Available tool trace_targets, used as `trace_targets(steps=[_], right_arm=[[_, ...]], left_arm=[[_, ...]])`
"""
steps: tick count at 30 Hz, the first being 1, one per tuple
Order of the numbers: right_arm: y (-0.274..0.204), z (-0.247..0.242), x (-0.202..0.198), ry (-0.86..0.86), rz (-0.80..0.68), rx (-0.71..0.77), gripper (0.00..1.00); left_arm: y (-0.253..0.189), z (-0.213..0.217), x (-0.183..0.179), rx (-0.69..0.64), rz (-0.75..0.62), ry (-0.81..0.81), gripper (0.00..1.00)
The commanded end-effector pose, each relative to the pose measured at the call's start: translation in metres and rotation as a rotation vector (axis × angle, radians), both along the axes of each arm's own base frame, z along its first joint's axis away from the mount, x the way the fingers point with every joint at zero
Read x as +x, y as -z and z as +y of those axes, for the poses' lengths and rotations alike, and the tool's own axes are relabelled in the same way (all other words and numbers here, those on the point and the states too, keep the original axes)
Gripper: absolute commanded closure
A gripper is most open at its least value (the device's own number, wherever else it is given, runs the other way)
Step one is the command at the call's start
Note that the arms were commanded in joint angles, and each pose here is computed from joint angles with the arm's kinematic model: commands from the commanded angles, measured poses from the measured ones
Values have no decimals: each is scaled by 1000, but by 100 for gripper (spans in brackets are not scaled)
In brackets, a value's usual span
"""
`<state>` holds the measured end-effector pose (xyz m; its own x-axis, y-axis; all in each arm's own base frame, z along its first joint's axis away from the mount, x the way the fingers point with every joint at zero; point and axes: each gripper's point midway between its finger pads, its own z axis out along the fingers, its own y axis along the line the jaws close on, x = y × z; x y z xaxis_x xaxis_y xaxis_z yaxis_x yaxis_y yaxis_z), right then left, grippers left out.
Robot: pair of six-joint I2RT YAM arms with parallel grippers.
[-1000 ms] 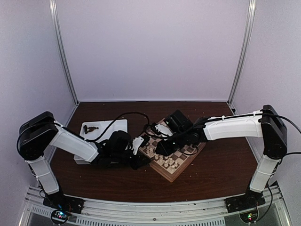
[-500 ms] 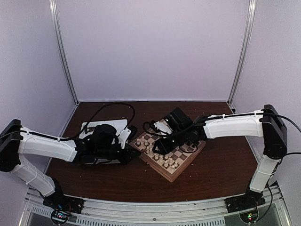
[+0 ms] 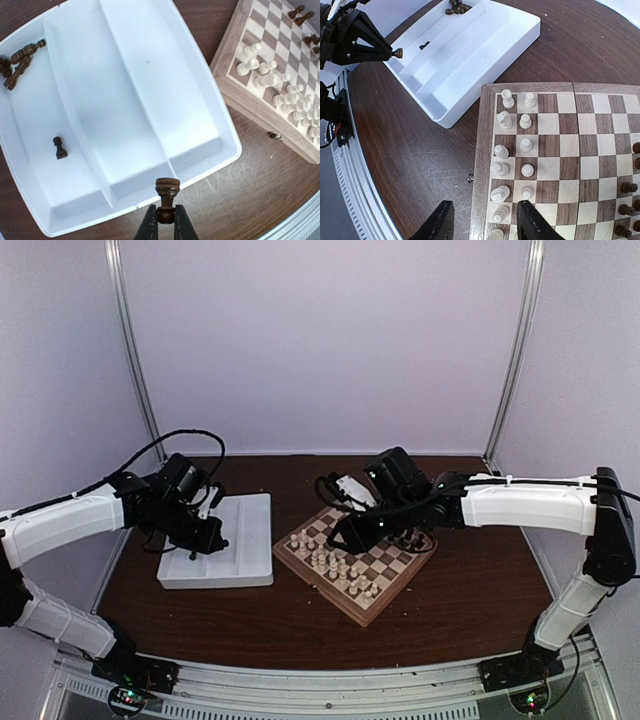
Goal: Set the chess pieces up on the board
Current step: Place the chess piece in the storage box.
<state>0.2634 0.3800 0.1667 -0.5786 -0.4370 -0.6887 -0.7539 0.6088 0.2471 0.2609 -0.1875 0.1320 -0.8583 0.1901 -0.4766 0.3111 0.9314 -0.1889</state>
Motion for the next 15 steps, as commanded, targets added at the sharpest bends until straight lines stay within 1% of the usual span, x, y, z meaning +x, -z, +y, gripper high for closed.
trace_targets(steps=[1, 3, 6, 10, 13, 15], right_arm=[[-13, -5, 3, 14, -39, 11, 54], [-15, -6, 2, 13, -44, 18, 54], [-21, -8, 0, 11, -53, 29, 55], [-29, -15, -2, 13, -76, 32, 55], [-35, -22, -5, 19, -97, 33, 55], [-36, -26, -6, 24, -106, 22, 56]], left_arm=[[11, 34, -22, 211, 169, 27, 97], [15, 38, -17, 289, 212, 45, 98], [27, 37, -5, 366, 274, 71, 99], [42, 30, 14, 432, 327, 91, 100], [53, 33, 26, 506, 361, 79, 100], [58, 30, 30, 517, 376, 86, 100]])
